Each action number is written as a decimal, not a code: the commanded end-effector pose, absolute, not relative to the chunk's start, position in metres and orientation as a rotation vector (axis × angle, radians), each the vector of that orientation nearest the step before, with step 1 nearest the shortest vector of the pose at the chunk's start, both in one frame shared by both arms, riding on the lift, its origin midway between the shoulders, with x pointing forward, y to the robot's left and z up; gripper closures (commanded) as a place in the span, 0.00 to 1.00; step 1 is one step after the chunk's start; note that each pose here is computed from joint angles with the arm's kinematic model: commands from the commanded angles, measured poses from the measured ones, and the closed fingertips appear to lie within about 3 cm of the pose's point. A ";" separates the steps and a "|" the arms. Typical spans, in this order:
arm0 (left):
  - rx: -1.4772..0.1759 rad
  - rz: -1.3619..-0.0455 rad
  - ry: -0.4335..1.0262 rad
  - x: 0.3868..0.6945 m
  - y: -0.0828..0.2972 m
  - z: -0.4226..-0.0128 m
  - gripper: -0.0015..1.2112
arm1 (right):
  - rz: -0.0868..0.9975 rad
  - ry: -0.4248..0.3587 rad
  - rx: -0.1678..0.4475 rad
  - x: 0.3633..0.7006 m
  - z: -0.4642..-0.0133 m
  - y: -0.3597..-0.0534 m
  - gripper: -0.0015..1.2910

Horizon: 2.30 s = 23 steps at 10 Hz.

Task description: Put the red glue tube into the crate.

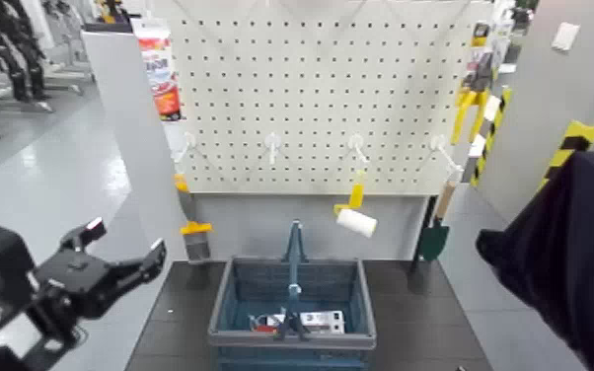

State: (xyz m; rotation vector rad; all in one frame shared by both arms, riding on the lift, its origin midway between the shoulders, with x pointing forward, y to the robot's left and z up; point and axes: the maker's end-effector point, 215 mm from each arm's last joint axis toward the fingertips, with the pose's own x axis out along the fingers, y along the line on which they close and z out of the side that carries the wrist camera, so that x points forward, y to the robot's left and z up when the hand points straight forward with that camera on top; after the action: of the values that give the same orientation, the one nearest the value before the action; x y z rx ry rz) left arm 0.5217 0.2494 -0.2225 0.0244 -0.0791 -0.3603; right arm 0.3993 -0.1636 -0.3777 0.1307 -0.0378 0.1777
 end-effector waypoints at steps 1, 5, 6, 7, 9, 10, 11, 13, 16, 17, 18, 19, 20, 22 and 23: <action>0.020 -0.396 -0.111 0.547 0.258 -0.194 0.11 | 0.180 -0.037 0.131 0.400 -0.378 -0.162 0.11; 0.006 -0.471 -0.152 0.581 0.261 -0.163 0.11 | 0.184 -0.036 0.137 0.402 -0.378 -0.161 0.11; 0.028 -0.494 -0.158 0.589 0.258 -0.153 0.11 | 0.186 -0.039 0.138 0.403 -0.377 -0.161 0.11; 0.042 -0.502 -0.162 0.597 0.259 -0.145 0.13 | 0.191 -0.037 0.140 0.404 -0.377 -0.160 0.11; 0.066 -0.524 -0.163 0.612 0.260 -0.136 0.14 | 0.197 -0.036 0.140 0.405 -0.377 -0.159 0.11; 0.077 -0.527 -0.169 0.619 0.262 -0.130 0.14 | 0.198 -0.035 0.142 0.405 -0.378 -0.158 0.11; 0.092 -0.532 -0.178 0.625 0.264 -0.122 0.14 | 0.208 -0.036 0.143 0.407 -0.377 -0.156 0.11; 0.112 -0.542 -0.183 0.637 0.270 -0.113 0.14 | 0.217 -0.031 0.142 0.407 -0.378 -0.154 0.11; 0.128 -0.558 -0.181 0.657 0.279 -0.102 0.14 | 0.231 -0.029 0.144 0.410 -0.377 -0.150 0.11; 0.123 -0.574 -0.180 0.666 0.277 -0.100 0.14 | 0.234 -0.028 0.145 0.410 -0.378 -0.149 0.11; 0.120 -0.609 -0.174 0.674 0.269 -0.101 0.15 | 0.238 -0.026 0.144 0.411 -0.378 -0.149 0.11; 0.122 -0.629 -0.170 0.681 0.261 -0.101 0.16 | 0.244 -0.027 0.145 0.412 -0.378 -0.147 0.11; 0.129 -0.657 -0.160 0.686 0.253 -0.101 0.18 | 0.247 -0.028 0.145 0.413 -0.377 -0.146 0.11; 0.145 -0.688 -0.172 0.690 0.242 -0.091 0.18 | 0.257 -0.026 0.146 0.414 -0.377 -0.143 0.11; 0.152 -0.699 -0.181 0.690 0.236 -0.084 0.18 | 0.260 -0.023 0.146 0.414 -0.379 -0.142 0.11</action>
State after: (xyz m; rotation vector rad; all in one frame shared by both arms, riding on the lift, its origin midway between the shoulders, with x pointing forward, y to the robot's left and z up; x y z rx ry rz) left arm 0.6895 0.2391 -0.0886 0.1476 -0.1752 -0.6935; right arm 0.4136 -0.1428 -0.3781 0.1455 -0.0241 0.2587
